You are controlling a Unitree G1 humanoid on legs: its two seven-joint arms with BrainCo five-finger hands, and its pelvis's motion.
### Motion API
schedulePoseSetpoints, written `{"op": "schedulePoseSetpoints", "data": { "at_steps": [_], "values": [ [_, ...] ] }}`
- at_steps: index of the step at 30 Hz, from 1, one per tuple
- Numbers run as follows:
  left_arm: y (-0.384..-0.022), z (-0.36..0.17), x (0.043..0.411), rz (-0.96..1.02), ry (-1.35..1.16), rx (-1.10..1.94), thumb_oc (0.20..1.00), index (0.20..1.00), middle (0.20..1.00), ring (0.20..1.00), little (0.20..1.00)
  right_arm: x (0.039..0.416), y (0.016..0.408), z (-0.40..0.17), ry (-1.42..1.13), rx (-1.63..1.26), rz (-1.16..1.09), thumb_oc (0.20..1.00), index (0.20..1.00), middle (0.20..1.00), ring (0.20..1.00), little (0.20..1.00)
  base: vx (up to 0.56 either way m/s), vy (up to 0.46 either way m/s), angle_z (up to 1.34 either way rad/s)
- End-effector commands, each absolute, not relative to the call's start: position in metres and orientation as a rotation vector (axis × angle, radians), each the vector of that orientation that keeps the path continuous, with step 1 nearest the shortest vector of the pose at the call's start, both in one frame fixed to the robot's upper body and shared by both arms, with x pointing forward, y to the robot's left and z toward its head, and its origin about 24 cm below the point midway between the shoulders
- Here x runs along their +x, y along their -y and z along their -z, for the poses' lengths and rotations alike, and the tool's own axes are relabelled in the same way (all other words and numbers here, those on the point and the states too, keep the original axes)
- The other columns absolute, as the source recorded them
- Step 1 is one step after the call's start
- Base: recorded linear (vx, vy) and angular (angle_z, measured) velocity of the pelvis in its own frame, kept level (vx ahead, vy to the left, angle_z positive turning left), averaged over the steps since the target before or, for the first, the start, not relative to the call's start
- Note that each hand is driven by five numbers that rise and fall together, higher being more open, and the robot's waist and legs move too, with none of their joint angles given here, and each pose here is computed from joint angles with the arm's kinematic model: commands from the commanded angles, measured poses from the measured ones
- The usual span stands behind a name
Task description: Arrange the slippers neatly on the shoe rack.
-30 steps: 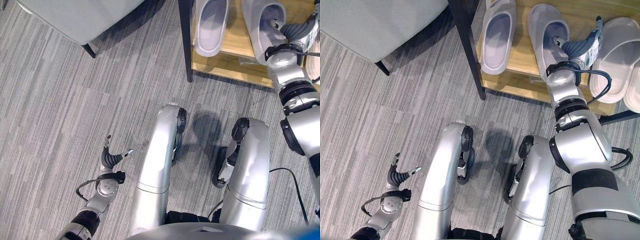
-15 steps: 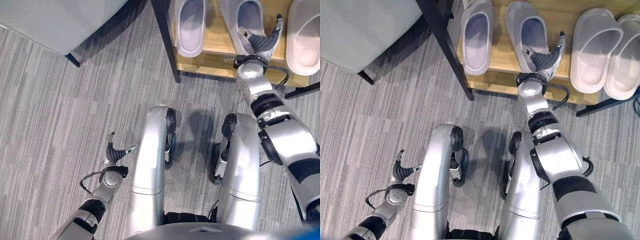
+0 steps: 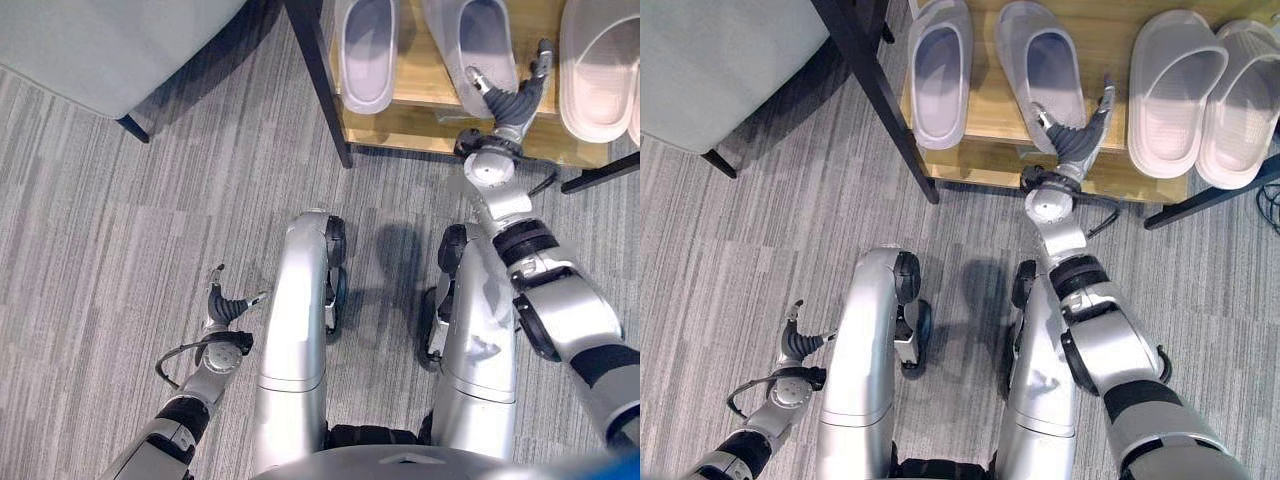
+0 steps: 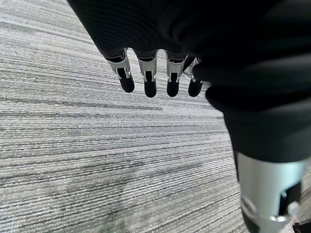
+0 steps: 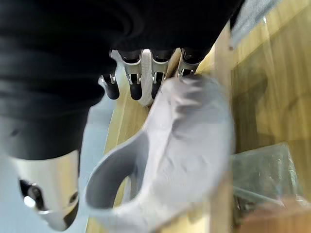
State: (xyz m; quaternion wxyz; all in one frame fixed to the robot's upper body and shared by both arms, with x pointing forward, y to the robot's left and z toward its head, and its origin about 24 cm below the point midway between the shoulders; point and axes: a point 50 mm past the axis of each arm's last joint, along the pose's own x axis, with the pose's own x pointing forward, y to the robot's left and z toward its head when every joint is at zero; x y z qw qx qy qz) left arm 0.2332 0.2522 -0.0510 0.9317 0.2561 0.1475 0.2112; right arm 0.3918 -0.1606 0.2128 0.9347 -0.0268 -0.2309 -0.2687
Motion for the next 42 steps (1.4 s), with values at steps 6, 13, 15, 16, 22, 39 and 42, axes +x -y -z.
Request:
{"op": "schedulePoseSetpoints", "data": {
  "at_steps": [6,13,15,16,22,39,42],
  "values": [
    [-0.247,0.055,0.221,-0.408,-0.288,0.554,1.0,1.0,1.0,1.0,1.0,0.383,0.143,-0.228,0.618,-0.177,0.45,1.0,1.0,1.0,1.0,1.0,-0.02,-0.039,-0.02],
    [-0.251,0.059,0.217,-0.425,-0.311,0.554,1.0,1.0,1.0,1.0,1.0,0.385,0.127,-0.238,0.647,-0.218,0.383,1.0,1.0,1.0,1.0,1.0,0.0,0.0,0.0],
    [-0.253,0.058,0.218,-0.437,-0.312,0.548,1.0,1.0,1.0,1.0,1.0,0.384,0.115,-0.243,0.67,-0.233,0.334,1.0,1.0,1.0,1.0,1.0,0.0,0.0,0.0],
    [-0.253,0.058,0.218,-0.438,-0.312,0.548,1.0,1.0,1.0,1.0,1.0,0.384,0.115,-0.243,0.67,-0.233,0.334,1.0,1.0,1.0,1.0,1.0,0.0,0.0,0.0],
    [-0.251,0.06,0.219,-0.435,-0.32,0.542,1.0,1.0,1.0,1.0,1.0,0.38,0.093,-0.247,0.702,-0.237,0.244,1.0,1.0,1.0,1.0,1.0,0.0,0.0,0.0],
    [-0.248,0.064,0.222,-0.428,-0.342,0.536,1.0,1.0,1.0,1.0,1.0,0.381,0.096,-0.248,0.694,-0.218,0.246,1.0,1.0,1.0,1.0,1.0,0.0,0.0,0.01],
    [-0.247,0.066,0.223,-0.429,-0.357,0.54,1.0,1.0,1.0,1.0,1.0,0.38,0.092,-0.246,0.687,-0.187,0.232,1.0,1.0,1.0,1.0,1.0,0.0,0.0,0.0]
  ]
}}
